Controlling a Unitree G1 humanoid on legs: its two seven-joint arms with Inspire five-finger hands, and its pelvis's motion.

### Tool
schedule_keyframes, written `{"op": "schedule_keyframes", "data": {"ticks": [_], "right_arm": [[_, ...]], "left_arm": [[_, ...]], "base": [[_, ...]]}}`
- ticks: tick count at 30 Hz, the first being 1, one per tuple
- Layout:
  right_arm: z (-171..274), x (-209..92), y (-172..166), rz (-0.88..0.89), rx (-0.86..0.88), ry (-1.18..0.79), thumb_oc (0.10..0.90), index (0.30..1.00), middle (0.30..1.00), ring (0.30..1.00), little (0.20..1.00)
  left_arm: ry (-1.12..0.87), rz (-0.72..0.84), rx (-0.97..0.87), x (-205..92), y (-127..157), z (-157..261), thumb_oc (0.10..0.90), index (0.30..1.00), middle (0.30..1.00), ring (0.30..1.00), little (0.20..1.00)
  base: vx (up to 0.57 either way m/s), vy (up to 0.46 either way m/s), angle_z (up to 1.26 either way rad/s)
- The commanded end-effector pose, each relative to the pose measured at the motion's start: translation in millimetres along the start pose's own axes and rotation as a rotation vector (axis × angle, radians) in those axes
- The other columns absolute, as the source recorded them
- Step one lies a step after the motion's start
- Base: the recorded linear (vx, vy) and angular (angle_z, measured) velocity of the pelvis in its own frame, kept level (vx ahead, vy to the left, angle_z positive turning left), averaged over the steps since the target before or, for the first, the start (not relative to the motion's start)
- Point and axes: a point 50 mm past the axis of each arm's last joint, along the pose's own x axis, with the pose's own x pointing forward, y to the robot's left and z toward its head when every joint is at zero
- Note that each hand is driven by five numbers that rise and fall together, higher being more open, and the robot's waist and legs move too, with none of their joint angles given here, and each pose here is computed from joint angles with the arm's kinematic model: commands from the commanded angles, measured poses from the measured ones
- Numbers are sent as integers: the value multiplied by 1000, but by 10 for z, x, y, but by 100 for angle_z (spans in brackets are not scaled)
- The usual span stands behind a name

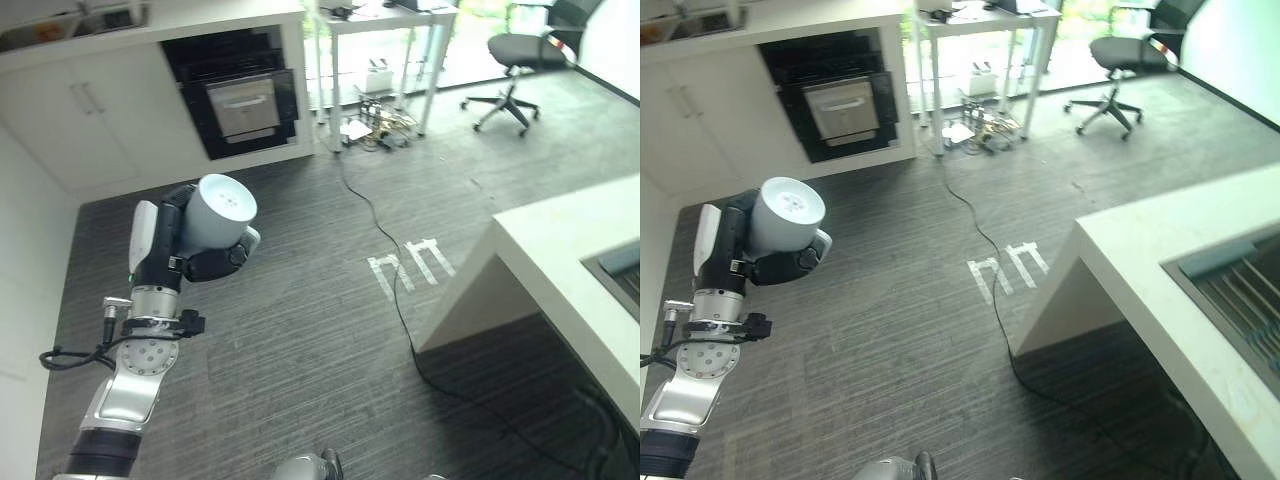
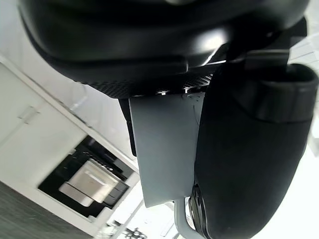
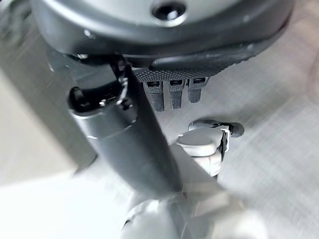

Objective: Place the dishes in the dishwasher.

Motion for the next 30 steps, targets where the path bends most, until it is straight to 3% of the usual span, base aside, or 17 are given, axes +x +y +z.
{"op": "schedule_keyframes", "data": {"ticks": [1,7,15,30], "right_arm": [[190,47,209,99,66,-69,800,900,900,900,900],[91,54,155,180,-7,18,800,900,900,900,900],[217,62,50,197,-157,30,800,900,900,900,900],[98,31,-67,214,-127,94,800,900,900,900,900]], "left_arm": [[-390,77,7,306,185,677,400,300,300,300,300],[-381,-25,9,263,9,709,400,300,300,300,300],[-359,-48,-71,178,-36,731,400,300,300,300,300],[-307,-67,-128,119,-137,711,400,300,300,300,300]], "base": [[57,-152,123],[50,-155,53],[97,-102,25],[37,2,32]]}}
